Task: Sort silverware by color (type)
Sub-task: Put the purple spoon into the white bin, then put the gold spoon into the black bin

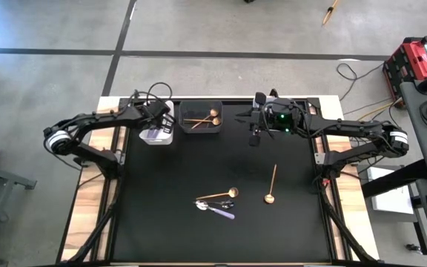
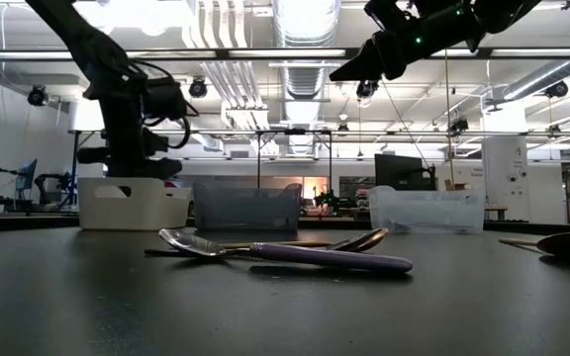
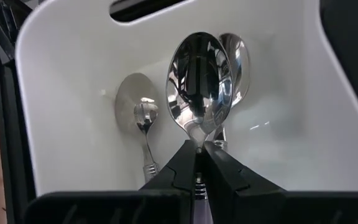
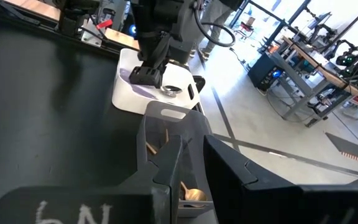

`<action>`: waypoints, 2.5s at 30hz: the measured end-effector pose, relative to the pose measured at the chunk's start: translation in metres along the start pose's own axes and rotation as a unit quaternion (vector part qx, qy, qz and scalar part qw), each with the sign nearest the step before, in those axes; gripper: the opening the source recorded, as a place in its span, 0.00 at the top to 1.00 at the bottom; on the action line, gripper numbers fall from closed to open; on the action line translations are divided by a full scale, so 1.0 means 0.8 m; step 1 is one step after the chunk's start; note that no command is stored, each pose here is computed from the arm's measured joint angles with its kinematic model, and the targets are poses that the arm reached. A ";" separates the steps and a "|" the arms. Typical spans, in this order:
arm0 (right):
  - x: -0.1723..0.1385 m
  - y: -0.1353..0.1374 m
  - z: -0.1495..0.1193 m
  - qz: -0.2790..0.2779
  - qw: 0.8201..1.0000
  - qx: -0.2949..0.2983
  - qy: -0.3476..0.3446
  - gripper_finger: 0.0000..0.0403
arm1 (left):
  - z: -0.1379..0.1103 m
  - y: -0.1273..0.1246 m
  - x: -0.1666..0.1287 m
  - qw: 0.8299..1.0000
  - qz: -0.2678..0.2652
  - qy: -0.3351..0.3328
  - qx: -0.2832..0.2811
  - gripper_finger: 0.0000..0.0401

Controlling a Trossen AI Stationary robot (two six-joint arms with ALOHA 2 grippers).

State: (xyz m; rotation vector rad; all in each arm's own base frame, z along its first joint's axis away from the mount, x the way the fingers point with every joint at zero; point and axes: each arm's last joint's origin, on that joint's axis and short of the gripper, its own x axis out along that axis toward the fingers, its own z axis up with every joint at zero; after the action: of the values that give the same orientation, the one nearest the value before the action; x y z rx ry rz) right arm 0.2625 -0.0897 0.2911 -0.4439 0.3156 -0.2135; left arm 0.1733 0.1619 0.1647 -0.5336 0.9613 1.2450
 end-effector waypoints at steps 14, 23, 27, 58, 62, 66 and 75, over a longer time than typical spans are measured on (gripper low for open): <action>0.000 0.000 0.001 -0.001 1.000 0.000 -0.002 0.85 | -0.009 -0.012 0.032 0.999 0.018 0.037 0.018 0.98; 0.000 -0.001 0.001 -0.002 1.000 0.001 -0.005 0.85 | -0.007 -0.013 0.034 0.999 0.016 0.031 0.013 0.98; 0.000 -0.001 0.001 -0.002 1.000 0.004 -0.004 0.85 | -0.007 -0.013 0.034 0.999 0.015 0.030 0.009 0.98; 0.000 -0.001 0.001 -0.002 1.000 0.004 -0.005 0.85 | -0.007 -0.013 0.034 0.999 0.026 0.024 0.004 0.88; 0.000 -0.001 0.001 -0.002 1.000 0.004 -0.005 0.85 | -0.007 -0.013 0.034 0.999 0.026 0.024 0.004 0.86; 0.000 -0.001 0.001 -0.002 1.000 0.004 -0.005 0.85 | -0.007 -0.012 0.034 0.999 0.026 0.023 0.004 0.83; 0.000 -0.001 0.001 -0.002 1.000 0.004 -0.005 0.85 | -0.003 -0.010 0.025 1.000 0.020 0.011 -0.001 0.80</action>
State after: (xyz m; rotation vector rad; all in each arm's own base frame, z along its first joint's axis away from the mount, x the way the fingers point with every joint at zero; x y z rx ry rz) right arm 0.2628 -0.0897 0.2921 -0.4380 0.3040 -0.2170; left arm 0.1807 0.1688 0.1453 -0.5328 0.9922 1.2782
